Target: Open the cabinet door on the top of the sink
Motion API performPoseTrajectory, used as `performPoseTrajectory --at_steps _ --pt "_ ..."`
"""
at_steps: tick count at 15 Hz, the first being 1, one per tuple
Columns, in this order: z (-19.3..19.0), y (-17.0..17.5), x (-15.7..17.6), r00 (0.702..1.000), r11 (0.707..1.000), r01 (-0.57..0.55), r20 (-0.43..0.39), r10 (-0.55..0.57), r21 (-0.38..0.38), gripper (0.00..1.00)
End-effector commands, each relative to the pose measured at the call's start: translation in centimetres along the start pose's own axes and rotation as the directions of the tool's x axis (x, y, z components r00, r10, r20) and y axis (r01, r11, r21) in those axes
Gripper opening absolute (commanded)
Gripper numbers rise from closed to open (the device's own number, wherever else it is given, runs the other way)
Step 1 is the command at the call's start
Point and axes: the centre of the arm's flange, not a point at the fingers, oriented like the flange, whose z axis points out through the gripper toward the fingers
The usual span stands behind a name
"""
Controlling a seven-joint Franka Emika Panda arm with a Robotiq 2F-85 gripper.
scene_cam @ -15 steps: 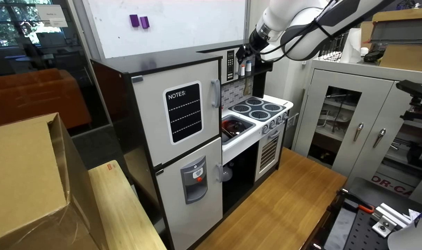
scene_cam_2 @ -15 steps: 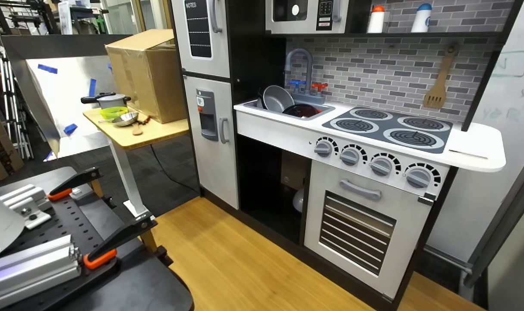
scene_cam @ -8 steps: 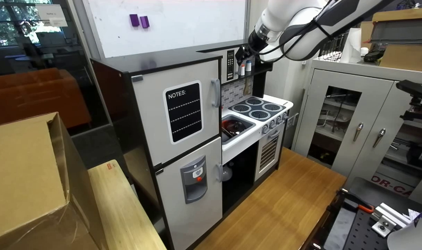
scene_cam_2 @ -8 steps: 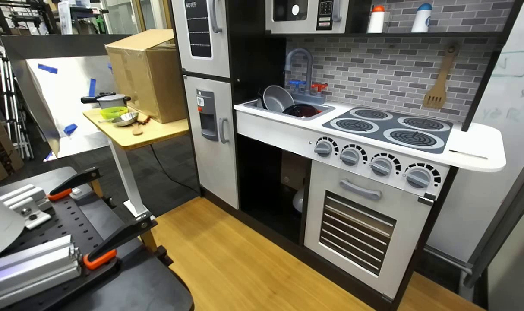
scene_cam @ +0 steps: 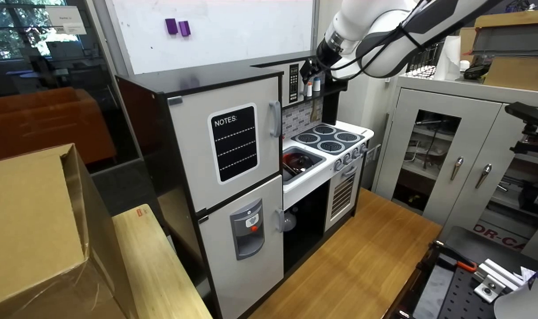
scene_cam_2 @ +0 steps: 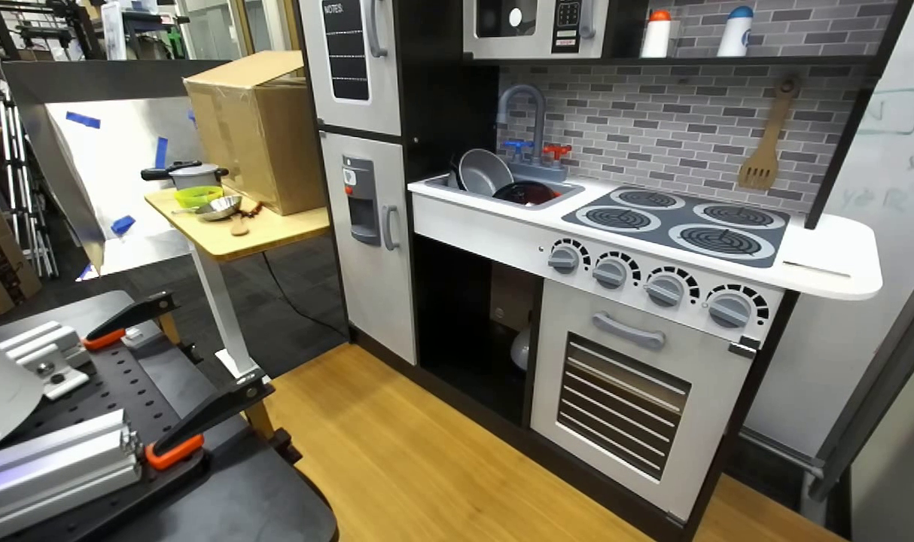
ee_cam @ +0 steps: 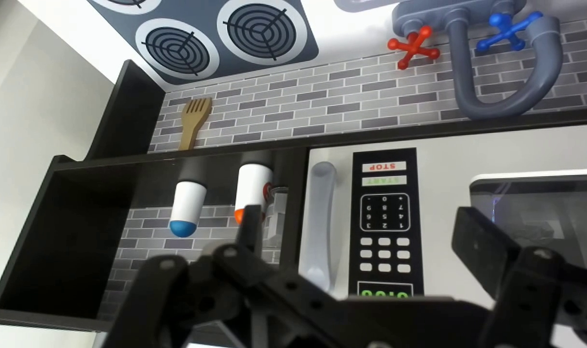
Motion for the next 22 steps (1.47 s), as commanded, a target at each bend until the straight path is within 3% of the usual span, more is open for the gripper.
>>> performPoseTrajectory --at_steps 1,14,22 --pt "0.0 0.0 0.0 1.0 1.0 0.0 0.0 0.0 0.0 1.0" --pt "-0.1 -0.3 0.2 1.0 1.0 0.014 -0.005 -0.014 0.008 1.0" --pt "-1.7 2.2 1.4 0.994 0.997 0.07 -0.092 -0.066 0.042 1.0"
